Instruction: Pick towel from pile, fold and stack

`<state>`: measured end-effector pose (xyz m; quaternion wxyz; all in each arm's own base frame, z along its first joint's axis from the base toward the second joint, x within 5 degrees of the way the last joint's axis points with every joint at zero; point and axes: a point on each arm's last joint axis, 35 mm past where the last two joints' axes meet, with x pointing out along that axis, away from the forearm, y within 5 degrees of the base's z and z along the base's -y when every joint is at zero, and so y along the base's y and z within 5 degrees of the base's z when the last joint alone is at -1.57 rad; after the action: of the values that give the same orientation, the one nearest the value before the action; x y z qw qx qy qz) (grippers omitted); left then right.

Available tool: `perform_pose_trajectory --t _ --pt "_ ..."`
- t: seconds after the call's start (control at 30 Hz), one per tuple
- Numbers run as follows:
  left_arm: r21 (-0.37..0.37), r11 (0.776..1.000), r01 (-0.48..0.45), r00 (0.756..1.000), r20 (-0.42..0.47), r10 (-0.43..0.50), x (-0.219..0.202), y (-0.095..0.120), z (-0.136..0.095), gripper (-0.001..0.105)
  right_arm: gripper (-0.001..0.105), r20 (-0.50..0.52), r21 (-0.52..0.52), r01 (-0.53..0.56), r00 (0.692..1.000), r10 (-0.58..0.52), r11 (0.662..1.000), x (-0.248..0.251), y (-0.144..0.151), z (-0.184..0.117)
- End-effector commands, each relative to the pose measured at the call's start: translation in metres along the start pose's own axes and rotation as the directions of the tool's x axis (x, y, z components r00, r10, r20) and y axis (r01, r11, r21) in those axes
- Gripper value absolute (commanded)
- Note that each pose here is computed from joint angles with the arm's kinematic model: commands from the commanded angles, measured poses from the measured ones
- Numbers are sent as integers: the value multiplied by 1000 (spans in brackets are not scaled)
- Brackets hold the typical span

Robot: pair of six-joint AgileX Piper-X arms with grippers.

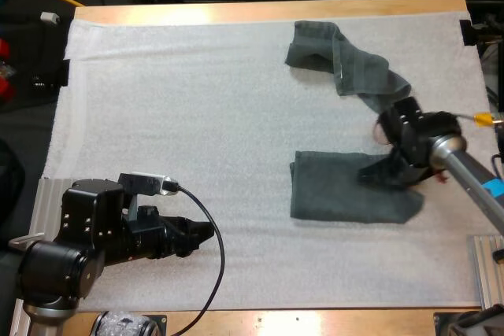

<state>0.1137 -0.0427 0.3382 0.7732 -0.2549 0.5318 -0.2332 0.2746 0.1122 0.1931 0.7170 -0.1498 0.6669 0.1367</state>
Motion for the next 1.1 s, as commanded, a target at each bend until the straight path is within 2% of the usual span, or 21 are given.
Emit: perform_pose_trajectory --t 0.0,0.17,0.33,0.53,0.7,0.77,0.87,0.93,1.0,1.07 --pt "12 1000 -6 1000 11 6 -1 -1 1 62 0 36 3 -85 996 84 996 -5 12 3" --pt "11 1000 -6 1000 11 6 -1 -1 1 62 0 129 21 -181 976 177 983 -7 51 13" --pt "10 1000 -8 1000 5 8 -1 -1 0 62 0 207 99 -274 946 250 957 2 78 26" --pt "25 1000 -18 1000 -19 18 -1 0 -3 62 0 204 165 -393 911 359 904 20 88 36" --pt "21 1000 -19 1000 -24 20 -2 1 -3 62 1 177 217 -391 917 358 895 33 90 38" --pt "25 999 -21 999 -27 21 -2 1 -4 62 11 171 220 -385 920 353 896 36 90 38" --pt "26 999 -21 999 -28 22 -2 1 -4 62 41 182 216 -388 918 353 896 35 90 39" --pt "26 999 -21 999 -28 22 -2 1 -4 62 70 196 206 -407 908 370 890 35 91 41" --pt "26 999 -21 999 -28 22 -2 1 -4 62 79 198 198 -427 899 391 882 33 92 42" --pt "28 999 -21 999 -28 22 -2 1 -4 62 77 196 191 -447 890 412 874 32 93 43"
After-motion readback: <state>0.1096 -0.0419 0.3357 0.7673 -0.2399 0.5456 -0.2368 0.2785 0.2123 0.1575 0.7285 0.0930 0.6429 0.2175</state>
